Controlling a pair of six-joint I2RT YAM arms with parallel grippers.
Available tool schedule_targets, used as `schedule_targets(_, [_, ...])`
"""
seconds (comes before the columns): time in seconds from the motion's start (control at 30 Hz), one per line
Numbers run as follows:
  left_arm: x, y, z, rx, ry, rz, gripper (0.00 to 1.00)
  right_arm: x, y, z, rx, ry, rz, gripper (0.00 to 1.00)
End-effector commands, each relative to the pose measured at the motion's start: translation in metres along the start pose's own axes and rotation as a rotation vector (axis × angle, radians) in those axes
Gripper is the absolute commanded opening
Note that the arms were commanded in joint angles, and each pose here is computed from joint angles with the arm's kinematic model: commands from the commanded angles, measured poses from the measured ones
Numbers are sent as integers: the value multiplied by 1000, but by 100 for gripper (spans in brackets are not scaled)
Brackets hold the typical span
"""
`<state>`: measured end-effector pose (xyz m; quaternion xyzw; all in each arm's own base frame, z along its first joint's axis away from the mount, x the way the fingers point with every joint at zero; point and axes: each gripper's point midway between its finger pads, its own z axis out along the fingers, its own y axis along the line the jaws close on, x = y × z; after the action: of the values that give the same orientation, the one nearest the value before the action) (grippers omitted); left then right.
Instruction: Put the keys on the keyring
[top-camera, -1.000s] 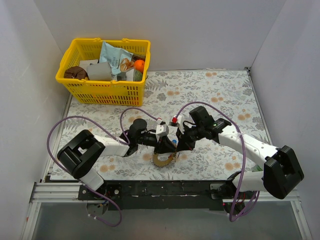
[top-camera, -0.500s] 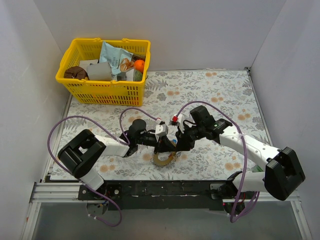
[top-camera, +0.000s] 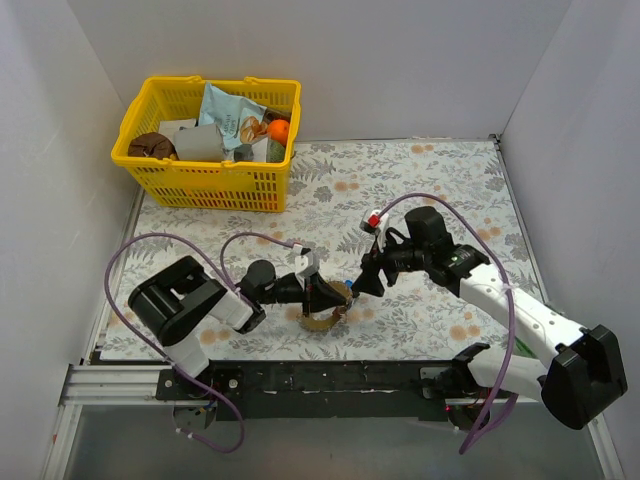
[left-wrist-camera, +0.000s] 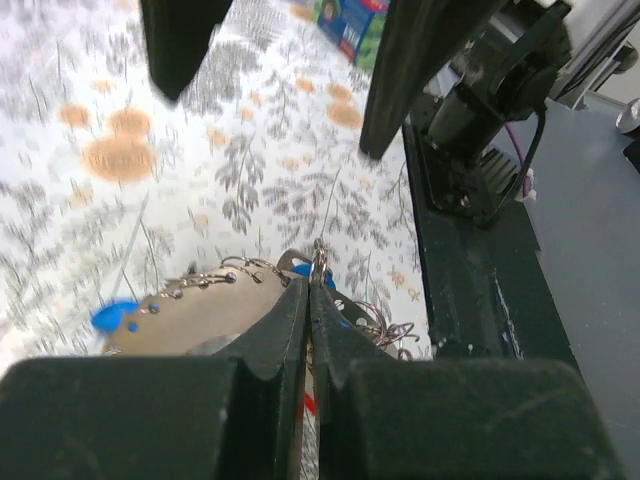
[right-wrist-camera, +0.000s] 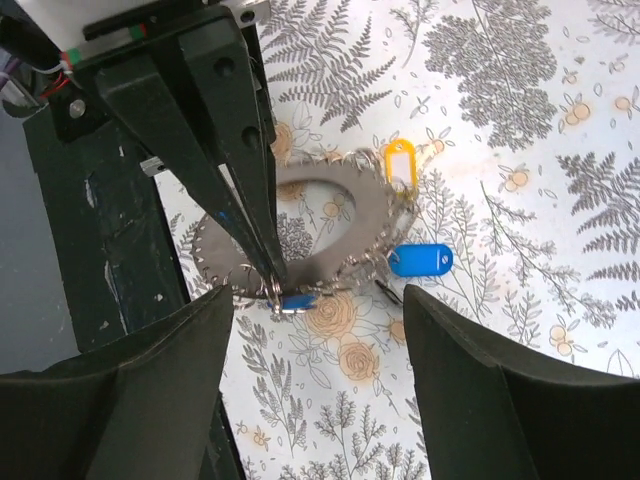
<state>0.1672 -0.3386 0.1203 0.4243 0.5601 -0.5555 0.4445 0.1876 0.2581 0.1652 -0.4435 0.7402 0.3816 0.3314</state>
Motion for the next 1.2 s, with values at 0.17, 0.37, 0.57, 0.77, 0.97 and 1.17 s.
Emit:
schedule_targets(0.17, [-73,-19,-5,47,-330,209,0,-11,12,-22,-126,-162,-12,71])
schedule_targets(0.37, [-85,-26,-7,69,-348,240,0,-3,24,-21,-206,-169,-23,73])
schedule_targets(0.57, [-100,-33,-8,86,-380,257,0,-4,26,-19,-235,-178,-26,68])
schedule_targets(0.77, [-108,-39,-8,115,-394,269,0,-15,31,-19,-279,-225,-41,60])
schedule_targets(0.97, [-117,-45,-10,127,-415,291,0,-9,35,-17,-315,-220,-36,55])
schedule_targets(1.17, [-125,-47,-12,126,-435,306,0,-1,39,-16,-348,-212,-17,46])
